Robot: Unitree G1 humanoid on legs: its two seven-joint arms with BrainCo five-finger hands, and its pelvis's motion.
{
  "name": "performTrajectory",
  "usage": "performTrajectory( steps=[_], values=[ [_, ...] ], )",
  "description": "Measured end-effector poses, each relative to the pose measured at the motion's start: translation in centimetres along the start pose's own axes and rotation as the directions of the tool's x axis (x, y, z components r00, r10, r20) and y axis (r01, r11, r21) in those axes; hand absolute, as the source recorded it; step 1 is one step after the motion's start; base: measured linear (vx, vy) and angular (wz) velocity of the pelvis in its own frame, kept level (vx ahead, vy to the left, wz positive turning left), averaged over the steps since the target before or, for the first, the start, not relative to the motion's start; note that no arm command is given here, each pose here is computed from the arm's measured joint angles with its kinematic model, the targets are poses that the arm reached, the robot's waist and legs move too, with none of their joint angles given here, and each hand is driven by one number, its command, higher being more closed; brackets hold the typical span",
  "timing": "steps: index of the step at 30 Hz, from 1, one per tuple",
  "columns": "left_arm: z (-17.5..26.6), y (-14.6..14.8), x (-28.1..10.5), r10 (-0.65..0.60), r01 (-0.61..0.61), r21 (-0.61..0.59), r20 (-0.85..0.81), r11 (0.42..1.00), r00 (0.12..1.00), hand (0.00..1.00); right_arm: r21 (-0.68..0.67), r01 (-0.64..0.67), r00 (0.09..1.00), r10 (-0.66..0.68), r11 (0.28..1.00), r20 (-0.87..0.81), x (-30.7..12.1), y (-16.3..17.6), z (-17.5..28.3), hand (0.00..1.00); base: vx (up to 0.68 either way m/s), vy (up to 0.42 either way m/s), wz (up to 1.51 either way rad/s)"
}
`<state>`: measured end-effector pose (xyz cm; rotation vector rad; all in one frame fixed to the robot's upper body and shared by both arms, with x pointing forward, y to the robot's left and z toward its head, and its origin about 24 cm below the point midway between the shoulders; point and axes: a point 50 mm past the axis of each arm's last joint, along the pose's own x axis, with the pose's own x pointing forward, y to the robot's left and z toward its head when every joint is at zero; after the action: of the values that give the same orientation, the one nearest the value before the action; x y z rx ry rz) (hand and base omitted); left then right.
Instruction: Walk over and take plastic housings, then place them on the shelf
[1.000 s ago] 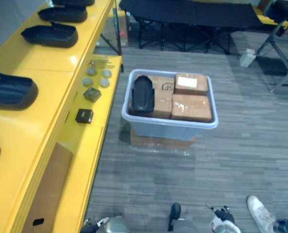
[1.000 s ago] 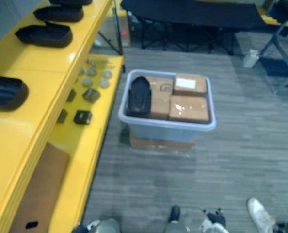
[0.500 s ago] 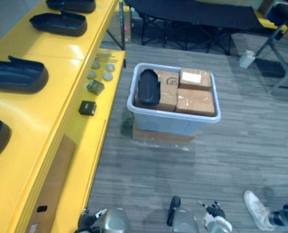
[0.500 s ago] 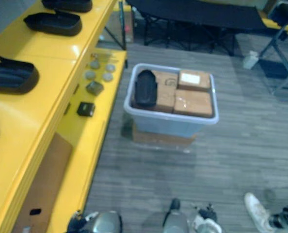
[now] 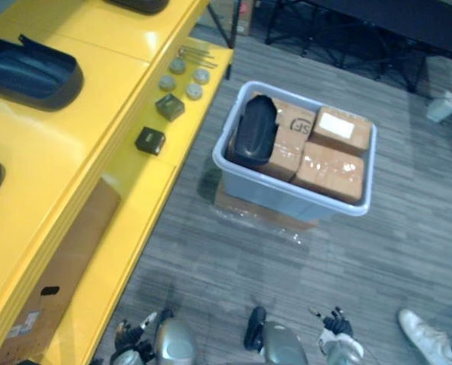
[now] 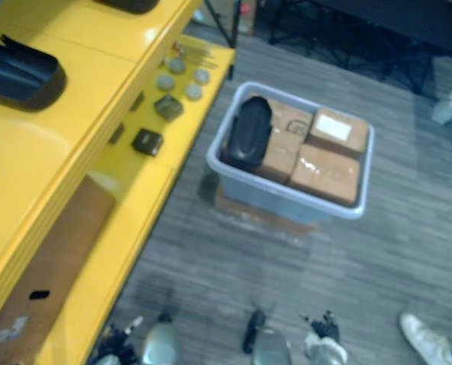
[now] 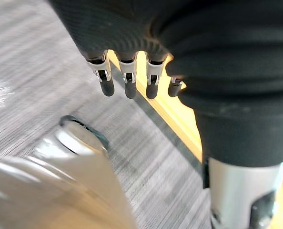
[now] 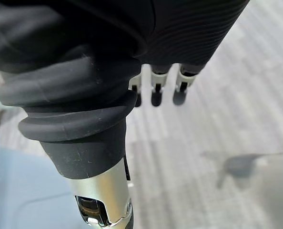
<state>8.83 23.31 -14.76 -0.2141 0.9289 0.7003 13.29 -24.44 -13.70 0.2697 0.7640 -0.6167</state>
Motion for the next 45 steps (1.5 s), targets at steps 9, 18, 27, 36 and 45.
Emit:
performTrajectory(
  steps=[9,18,27,36,45],
  values=[
    [-1.1,0.2,-0.3,-0.053,0.053,0.009,-0.025,0.999,0.998,0.00,-0.061,-0.032,0.999,0.034,0.998,0.036,0.4,0.2,1.1,0.00,0.08,0.112,0.19],
    [0.0,-1.4,-0.1,-0.122,0.120,0.088,0.022,0.989,0.992,0.00,-0.124,-0.089,0.992,0.099,0.988,0.077,0.3,1.6,1.8,0.00,-0.02,0.006,0.03],
    [8.6,-1.5,1.3,-0.115,0.066,0.177,0.284,0.982,0.952,0.00,-0.866,-0.423,0.192,0.960,0.268,0.203,-12.3,18.8,5.0,0.00,-0.14,0.034,-0.02],
    [3.3,2.5,1.0,-0.019,-0.004,0.168,0.134,0.986,0.991,0.00,-0.601,-0.462,-0.074,0.647,0.653,0.759,-17.6,20.2,20.0,0.00,-0.02,-0.011,0.02],
    [-0.8,0.6,-0.4,-0.114,0.099,0.260,0.043,0.961,0.993,0.00,-0.083,-0.251,0.383,0.177,0.964,0.907,-9.8,11.4,25.9,0.00,0.04,-0.040,0.28]
  ],
)
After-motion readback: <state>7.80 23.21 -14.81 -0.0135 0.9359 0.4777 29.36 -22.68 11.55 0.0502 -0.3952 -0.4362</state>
